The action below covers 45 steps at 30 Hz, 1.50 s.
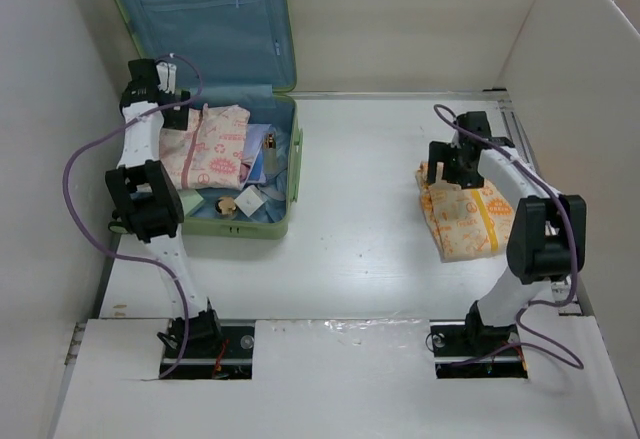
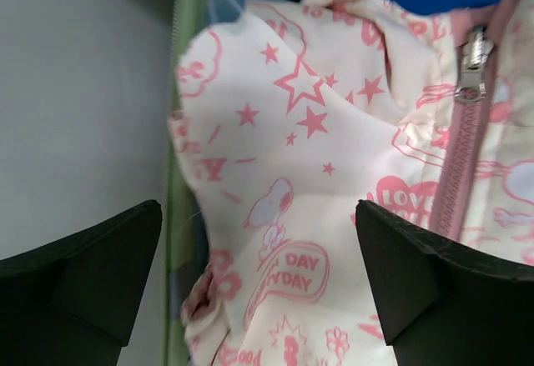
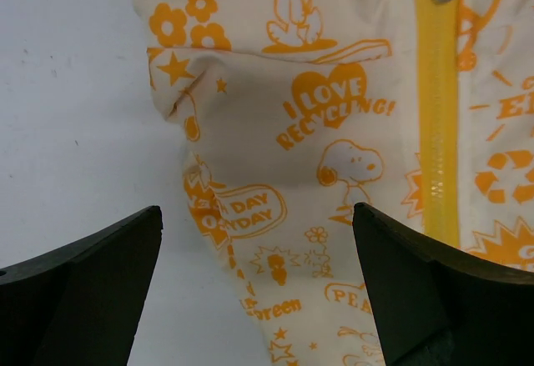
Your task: Pack the luggage
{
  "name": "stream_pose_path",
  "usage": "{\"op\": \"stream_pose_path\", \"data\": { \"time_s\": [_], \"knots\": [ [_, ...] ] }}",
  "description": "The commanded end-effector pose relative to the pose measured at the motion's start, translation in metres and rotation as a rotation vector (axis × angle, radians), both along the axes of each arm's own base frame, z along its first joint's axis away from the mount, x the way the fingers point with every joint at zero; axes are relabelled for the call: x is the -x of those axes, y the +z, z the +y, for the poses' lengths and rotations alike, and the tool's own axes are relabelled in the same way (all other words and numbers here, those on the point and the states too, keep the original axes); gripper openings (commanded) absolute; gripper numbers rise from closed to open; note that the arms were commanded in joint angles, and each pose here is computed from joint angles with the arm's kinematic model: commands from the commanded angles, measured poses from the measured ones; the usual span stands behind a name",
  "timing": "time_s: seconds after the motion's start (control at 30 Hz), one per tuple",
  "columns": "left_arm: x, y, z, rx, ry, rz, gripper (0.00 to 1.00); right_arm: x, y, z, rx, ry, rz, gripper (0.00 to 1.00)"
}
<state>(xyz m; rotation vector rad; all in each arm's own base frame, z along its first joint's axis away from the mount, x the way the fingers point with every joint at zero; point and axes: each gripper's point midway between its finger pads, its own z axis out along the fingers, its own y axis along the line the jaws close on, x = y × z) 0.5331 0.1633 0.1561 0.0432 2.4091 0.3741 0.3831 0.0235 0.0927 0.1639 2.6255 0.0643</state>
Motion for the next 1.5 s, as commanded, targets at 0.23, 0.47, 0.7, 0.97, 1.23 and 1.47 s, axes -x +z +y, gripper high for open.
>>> {"op": "stream_pose_path", "data": {
  "time_s": [0.23,0.47,0.7,0.97,1.23,1.47],
  "knots": [
    [0.039,0.16,-0.069,-0.065,-0.101,-0.272,1.0,-0.01,-0.062,0.059,-0.196,0.1,0.078,0.61],
    [0.062,0.144,-0.186,0.133,-0.404,-0.23,1.0,-0.032,-0.041,0.155,-0.453,0.144,-0.032,0.0],
    [0.101,0.091,-0.308,0.291,-0.657,-0.044,1.0,-0.049,0.011,0.233,-0.548,0.154,-0.164,0.59],
    [0.131,0.073,-0.413,0.336,-0.878,0.0,1.0,-0.057,0.065,0.166,-0.378,0.149,-0.277,1.0],
    [0.127,0.05,-0.484,0.329,-0.937,-0.097,1.0,-0.046,0.03,0.011,-0.097,0.177,-0.072,1.0],
    [0.065,0.072,-0.445,-0.243,-0.57,-0.457,1.0,-0.032,0.005,-0.017,-0.171,0.117,-0.072,1.0]
  ]
}}
